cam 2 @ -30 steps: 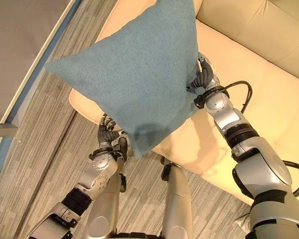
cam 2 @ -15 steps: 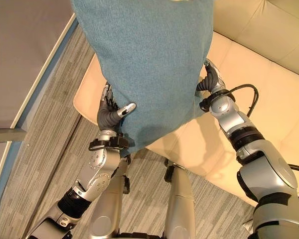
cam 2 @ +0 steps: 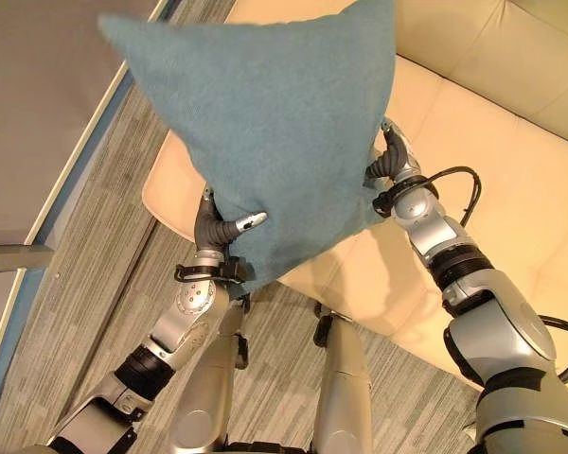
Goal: Pick up all the scattered cushions and arrange them neatly on the sofa.
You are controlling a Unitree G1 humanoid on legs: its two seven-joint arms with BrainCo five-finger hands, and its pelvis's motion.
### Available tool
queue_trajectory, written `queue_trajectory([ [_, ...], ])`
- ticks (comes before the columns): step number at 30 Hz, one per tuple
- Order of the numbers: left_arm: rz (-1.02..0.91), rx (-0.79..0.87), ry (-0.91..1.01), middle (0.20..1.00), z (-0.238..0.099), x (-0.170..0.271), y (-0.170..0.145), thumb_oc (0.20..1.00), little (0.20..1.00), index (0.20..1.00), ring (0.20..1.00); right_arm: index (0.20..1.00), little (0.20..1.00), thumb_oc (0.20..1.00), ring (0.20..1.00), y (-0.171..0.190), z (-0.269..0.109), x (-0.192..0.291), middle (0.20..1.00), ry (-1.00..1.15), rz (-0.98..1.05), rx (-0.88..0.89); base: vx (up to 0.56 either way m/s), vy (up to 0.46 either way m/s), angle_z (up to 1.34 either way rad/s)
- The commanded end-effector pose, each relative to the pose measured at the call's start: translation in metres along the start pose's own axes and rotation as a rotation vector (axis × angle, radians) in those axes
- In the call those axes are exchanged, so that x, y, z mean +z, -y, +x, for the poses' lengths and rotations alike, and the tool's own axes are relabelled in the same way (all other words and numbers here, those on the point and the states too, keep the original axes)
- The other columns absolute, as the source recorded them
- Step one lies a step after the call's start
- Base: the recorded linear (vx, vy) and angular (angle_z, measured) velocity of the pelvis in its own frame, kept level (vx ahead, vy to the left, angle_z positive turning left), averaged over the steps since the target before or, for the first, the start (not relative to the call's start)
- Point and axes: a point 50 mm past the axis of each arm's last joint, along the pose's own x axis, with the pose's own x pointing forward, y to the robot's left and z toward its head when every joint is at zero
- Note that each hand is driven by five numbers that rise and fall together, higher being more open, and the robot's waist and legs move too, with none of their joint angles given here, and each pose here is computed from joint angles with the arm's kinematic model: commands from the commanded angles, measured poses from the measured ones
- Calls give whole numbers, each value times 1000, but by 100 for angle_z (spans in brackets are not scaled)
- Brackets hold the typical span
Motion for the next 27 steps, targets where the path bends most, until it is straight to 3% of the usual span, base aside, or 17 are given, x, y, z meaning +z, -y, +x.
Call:
queue_trajectory([
  [1,95,-267,151,1000,-2,24,55,1000,1000,1000,1000,1000,1000,1000,1000,-36,-1,60,1000,280,96,101,0,0,0],
  [3,167,-254,122,1000,-1,13,48,1000,1000,1000,1000,1000,1000,1000,1000,-37,-3,58,1000,276,114,97,0,0,0],
  [8,135,-212,51,1000,-2,0,45,1000,1000,1000,1000,1000,1000,1000,1000,-43,-6,53,1000,239,212,100,0,0,0],
  [10,96,-210,30,423,-1,-2,49,423,423,423,423,1000,1000,1000,1000,-48,-7,50,1000,204,292,92,0,0,0],
  [11,96,-210,30,200,-1,-2,49,200,200,200,200,1000,1000,1000,1000,-48,-7,50,1000,204,292,92,0,0,0],
  [14,49,-181,29,200,5,2,52,200,200,200,200,200,200,200,200,-59,-10,47,200,163,426,91,0,0,0],
  [18,-16,-130,50,200,13,12,54,200,200,200,200,200,200,200,200,-86,-18,48,200,118,560,120,-4,10,-3],
  [27,-66,-68,74,200,15,19,46,200,200,200,200,200,200,200,200,-117,-38,37,200,51,613,192,0,0,0],
])
